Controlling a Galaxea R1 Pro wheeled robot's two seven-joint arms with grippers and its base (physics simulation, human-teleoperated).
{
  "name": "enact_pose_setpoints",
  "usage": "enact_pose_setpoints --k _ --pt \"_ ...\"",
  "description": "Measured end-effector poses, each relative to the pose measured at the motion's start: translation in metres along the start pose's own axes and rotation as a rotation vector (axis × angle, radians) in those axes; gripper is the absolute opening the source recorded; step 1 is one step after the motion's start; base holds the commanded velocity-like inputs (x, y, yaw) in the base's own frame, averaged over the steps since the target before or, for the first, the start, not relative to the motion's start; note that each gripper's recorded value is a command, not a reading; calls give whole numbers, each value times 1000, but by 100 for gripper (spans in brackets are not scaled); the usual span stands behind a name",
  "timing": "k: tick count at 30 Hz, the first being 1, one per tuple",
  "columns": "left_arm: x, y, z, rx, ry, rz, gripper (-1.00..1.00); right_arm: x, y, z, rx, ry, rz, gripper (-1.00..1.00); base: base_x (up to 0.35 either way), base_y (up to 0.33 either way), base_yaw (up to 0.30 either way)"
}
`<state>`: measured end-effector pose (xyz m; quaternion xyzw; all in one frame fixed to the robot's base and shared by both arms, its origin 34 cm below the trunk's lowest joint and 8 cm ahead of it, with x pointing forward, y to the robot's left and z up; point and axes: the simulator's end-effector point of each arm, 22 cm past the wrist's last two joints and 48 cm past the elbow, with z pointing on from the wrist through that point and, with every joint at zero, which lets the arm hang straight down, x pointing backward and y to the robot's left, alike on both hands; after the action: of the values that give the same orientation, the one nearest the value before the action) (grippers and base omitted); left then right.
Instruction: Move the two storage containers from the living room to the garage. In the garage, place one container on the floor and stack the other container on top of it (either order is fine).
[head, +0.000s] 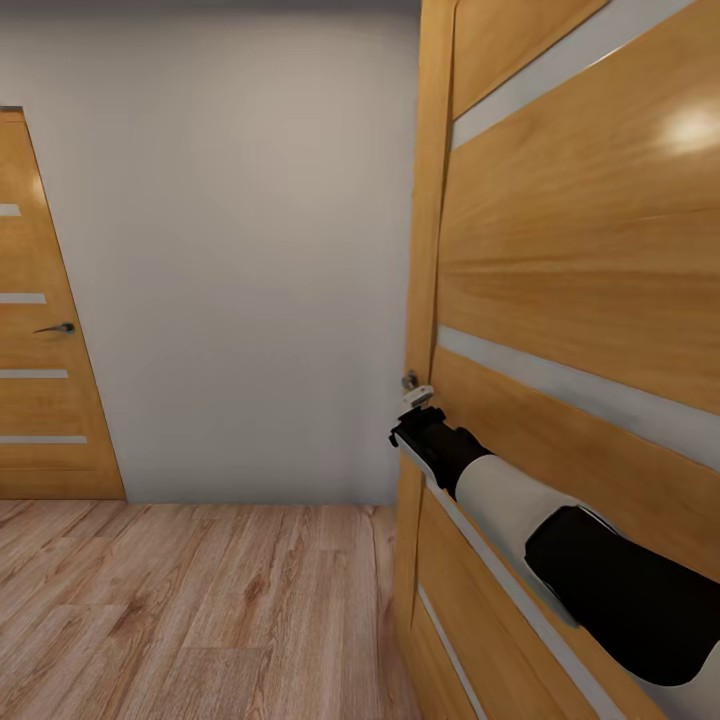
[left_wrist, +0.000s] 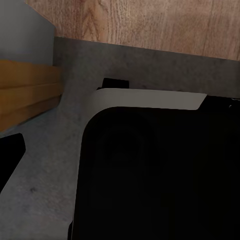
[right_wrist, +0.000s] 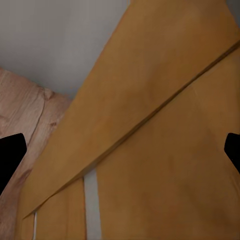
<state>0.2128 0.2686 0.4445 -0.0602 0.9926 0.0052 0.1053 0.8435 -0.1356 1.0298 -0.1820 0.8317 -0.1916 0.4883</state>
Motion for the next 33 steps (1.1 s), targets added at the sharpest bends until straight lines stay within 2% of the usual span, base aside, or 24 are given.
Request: enact_pose_setpoints --k 12,18,23,33 --pt "0 0 0 0 0 0 100 0 -3 0 12 1 14 100 0 0 0" --pt "0 0 0 0 0 0 100 0 -11 0 44 5 23 100 0 0 0" --pt "0 0 0 0 0 0 100 2 -32 2 100 26 7 100 0 0 0" --pt "0 0 0 0 0 0 100 1 -42 3 110 32 22 100 0 0 0"
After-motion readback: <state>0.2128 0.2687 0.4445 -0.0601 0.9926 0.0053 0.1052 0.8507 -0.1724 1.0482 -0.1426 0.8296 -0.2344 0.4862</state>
